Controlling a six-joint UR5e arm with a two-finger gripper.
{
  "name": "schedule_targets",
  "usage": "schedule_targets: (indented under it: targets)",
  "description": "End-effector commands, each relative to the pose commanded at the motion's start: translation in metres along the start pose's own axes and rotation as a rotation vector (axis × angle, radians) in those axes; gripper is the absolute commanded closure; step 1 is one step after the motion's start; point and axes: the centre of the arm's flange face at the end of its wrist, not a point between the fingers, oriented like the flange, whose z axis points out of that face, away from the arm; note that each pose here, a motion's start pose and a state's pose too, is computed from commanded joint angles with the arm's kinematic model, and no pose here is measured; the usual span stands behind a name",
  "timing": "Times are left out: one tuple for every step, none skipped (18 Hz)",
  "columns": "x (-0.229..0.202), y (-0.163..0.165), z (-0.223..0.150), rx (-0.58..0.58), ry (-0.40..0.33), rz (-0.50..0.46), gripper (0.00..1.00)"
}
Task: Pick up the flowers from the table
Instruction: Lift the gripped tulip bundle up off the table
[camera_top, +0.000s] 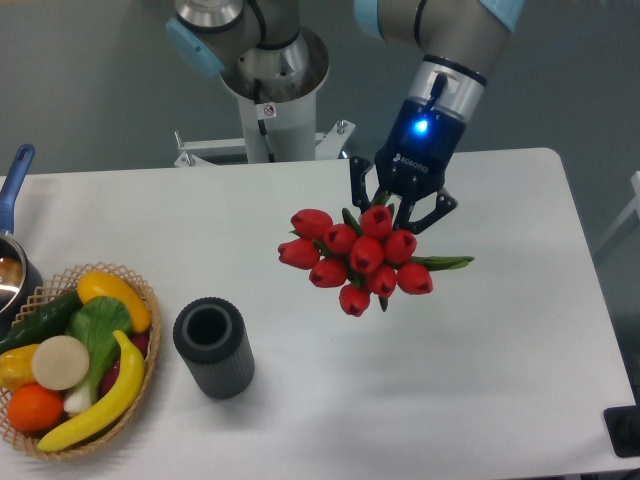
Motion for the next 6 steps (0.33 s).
schedule_targets:
  targets:
    - [0.0003,0.0005,-0.0025,0.002,-0.004,-0.001,0.67]
    - [-0.0001,0.0012,-0.0039,0.002,-0.007,-0.003,0.67]
    - [0.0001,0.0015,-0.0046,0.003,-0.007,-0.004,0.67]
    - [0.0001,0.0015,-0.0046,0.003,-0.007,-0.004,0.67]
    - [0.0005,0.0009,-0.0051,0.003,-0.008,-0.002,0.67]
    - [0.0007,0.0016,-0.0048,0.003,-0.007,-0.004,0.67]
